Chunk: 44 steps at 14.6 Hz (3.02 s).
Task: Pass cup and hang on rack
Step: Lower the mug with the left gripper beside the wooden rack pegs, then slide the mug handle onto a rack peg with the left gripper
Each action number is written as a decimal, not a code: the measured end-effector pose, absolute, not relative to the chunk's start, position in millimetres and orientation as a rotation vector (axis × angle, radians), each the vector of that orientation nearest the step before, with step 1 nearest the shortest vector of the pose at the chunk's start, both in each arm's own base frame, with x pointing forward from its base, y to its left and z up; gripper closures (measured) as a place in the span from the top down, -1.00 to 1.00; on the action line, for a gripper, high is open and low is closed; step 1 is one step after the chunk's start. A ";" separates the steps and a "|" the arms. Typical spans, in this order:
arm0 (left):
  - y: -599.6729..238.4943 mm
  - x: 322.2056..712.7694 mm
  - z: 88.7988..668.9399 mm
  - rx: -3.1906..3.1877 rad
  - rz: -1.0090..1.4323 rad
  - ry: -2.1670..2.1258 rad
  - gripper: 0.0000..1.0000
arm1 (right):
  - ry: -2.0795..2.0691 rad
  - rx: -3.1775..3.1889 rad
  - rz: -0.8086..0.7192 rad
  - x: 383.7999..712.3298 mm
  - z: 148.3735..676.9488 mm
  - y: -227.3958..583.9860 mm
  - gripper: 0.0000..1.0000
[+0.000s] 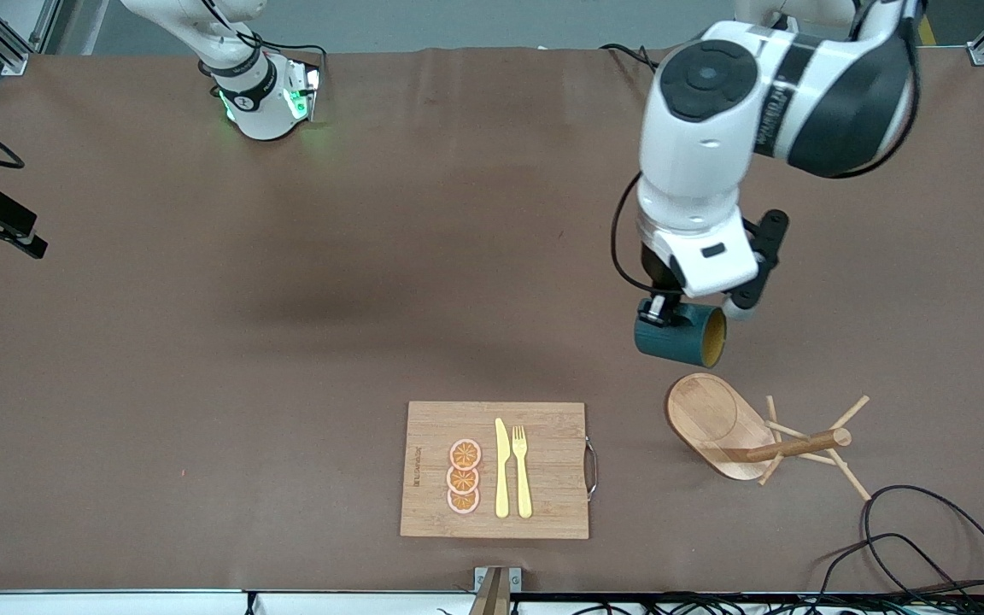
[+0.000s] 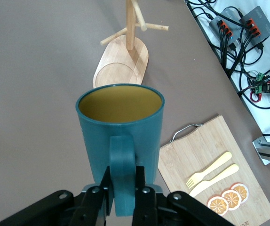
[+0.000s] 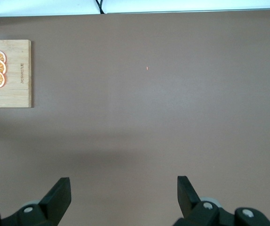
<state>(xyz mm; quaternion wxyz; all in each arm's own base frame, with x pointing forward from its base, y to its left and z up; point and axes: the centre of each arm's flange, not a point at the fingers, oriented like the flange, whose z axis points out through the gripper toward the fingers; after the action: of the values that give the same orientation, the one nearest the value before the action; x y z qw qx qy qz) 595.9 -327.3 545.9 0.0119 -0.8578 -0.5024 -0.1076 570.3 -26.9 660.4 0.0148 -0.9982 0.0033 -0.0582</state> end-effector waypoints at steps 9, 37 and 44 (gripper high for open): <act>-261.3 635.0 556.5 -2.726 -0.192 -1.810 -0.59 | 0.010 -3.107 -0.181 570.3 660.5 -26.9 1.00; -64.2 718.9 446.9 -2.891 0.645 -2.272 -0.59 | 0.010 -3.107 -0.181 570.3 660.4 -26.9 1.00; -41.6 725.2 426.9 -2.875 0.627 -2.299 -0.59 | 0.010 -3.107 -0.181 570.3 660.4 -26.9 1.00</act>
<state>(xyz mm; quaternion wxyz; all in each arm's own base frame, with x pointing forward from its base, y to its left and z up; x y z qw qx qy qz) 725.2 -41.6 426.9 -0.2922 -0.7363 -0.5888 0.1607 570.3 -26.9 660.4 0.0148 -0.9982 0.0033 -0.0582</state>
